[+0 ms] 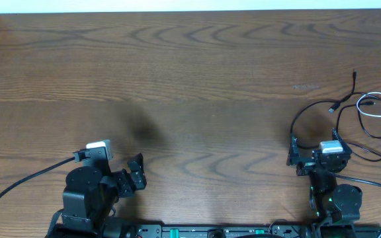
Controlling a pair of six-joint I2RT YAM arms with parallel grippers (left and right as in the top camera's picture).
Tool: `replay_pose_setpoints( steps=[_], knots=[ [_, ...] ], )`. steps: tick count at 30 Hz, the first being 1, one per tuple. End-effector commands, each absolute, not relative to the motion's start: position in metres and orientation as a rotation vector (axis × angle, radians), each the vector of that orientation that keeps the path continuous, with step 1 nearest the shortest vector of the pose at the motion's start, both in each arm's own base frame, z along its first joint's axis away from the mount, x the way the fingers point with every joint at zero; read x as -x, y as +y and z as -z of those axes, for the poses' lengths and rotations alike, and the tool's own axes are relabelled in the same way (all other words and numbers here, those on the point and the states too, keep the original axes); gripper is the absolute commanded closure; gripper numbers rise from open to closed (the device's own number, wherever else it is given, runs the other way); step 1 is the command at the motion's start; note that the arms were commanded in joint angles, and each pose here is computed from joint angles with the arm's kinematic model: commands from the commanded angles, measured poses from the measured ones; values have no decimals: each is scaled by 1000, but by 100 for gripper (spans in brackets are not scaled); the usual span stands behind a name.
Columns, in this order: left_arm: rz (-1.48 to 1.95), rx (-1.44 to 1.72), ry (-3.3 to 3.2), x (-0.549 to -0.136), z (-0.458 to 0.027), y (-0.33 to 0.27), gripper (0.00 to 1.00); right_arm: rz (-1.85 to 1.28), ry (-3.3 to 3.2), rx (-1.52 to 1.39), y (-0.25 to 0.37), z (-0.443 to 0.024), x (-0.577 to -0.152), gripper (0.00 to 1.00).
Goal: Untangle cables
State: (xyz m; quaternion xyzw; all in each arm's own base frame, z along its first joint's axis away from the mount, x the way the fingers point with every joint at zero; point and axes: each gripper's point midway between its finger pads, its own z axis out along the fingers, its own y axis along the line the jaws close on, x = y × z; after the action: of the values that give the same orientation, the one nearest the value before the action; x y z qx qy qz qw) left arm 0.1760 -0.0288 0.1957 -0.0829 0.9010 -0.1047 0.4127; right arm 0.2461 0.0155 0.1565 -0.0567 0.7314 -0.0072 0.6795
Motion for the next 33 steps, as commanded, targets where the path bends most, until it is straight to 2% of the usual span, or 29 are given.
replay_pose_setpoints(
  steps=[1,26,33],
  knots=[
    [239,212,2261,-176,-196,-25,0,25,1638,143,15,-157,-246,1],
    [244,209,2230,-168,-199,-24,0,25,1638,143,15,-157,-246,1],
    [216,235,2102,-163,-178,-12,0,25,1638,143,15,-157,-246,1]
  ],
)
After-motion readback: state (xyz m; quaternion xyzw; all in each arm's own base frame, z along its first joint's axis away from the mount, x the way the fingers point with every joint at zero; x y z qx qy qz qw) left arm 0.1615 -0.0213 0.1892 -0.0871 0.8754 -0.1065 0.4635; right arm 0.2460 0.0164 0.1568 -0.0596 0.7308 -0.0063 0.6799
